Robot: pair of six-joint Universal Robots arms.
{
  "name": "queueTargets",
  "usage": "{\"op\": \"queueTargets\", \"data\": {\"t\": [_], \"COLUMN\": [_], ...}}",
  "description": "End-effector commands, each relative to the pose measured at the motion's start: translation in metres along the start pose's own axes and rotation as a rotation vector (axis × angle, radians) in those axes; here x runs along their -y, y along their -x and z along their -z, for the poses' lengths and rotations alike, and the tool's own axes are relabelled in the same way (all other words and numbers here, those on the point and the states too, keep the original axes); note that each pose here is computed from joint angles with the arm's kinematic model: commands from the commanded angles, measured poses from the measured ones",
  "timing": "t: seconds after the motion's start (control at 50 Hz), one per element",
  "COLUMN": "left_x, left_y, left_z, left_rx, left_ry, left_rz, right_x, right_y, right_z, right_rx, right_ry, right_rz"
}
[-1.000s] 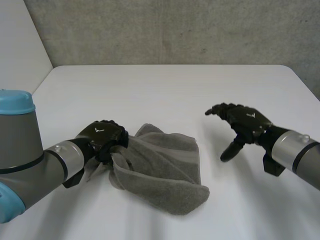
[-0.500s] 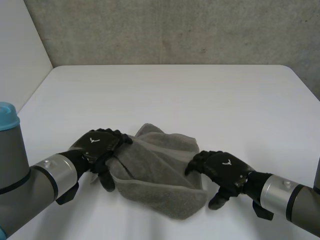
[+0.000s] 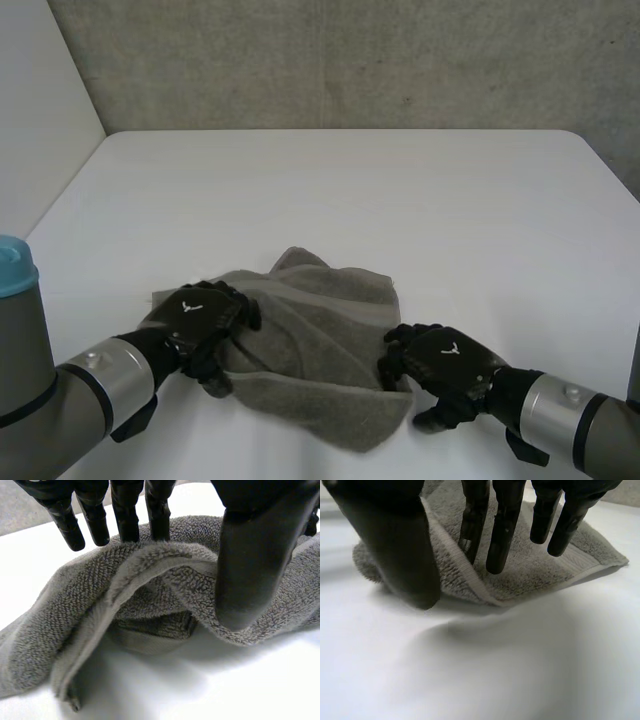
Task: Fold the towel.
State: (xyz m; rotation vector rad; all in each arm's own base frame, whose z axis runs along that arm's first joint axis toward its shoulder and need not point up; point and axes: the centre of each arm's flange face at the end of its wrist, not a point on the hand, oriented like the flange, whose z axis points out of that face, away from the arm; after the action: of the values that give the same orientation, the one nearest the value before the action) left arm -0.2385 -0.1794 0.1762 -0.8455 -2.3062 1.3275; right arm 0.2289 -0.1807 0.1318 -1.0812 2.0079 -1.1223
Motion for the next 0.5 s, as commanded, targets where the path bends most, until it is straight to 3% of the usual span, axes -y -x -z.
{"op": "queueTargets", "data": {"t": [0.02,0.14,0.32,0.5], "left_x": [-0.007,-0.006,0.002,0.01], "left_y": [0.001,0.004,0.005,0.017], "left_z": [-0.006,-0.01,-0.008,-0.001], "left_rx": [-0.002,0.009,0.017,0.063], "left_ry": [0.013,-0.009,-0.038,-0.073], "left_rz": [0.004,0.0,0.008,0.026], "right_x": [0.003,0.012,0.046,0.069], "right_y": [-0.005,-0.004,-0.03,-0.023], "right_z": [-0.01,-0.02,-0.032,-0.035], "right_rx": [-0.002,-0.006,-0.194,-0.187], "right_ry": [-0.048,-0.092,-0.264,-0.357], "right_rz": [-0.031,-0.083,-0.207,-0.173]}}
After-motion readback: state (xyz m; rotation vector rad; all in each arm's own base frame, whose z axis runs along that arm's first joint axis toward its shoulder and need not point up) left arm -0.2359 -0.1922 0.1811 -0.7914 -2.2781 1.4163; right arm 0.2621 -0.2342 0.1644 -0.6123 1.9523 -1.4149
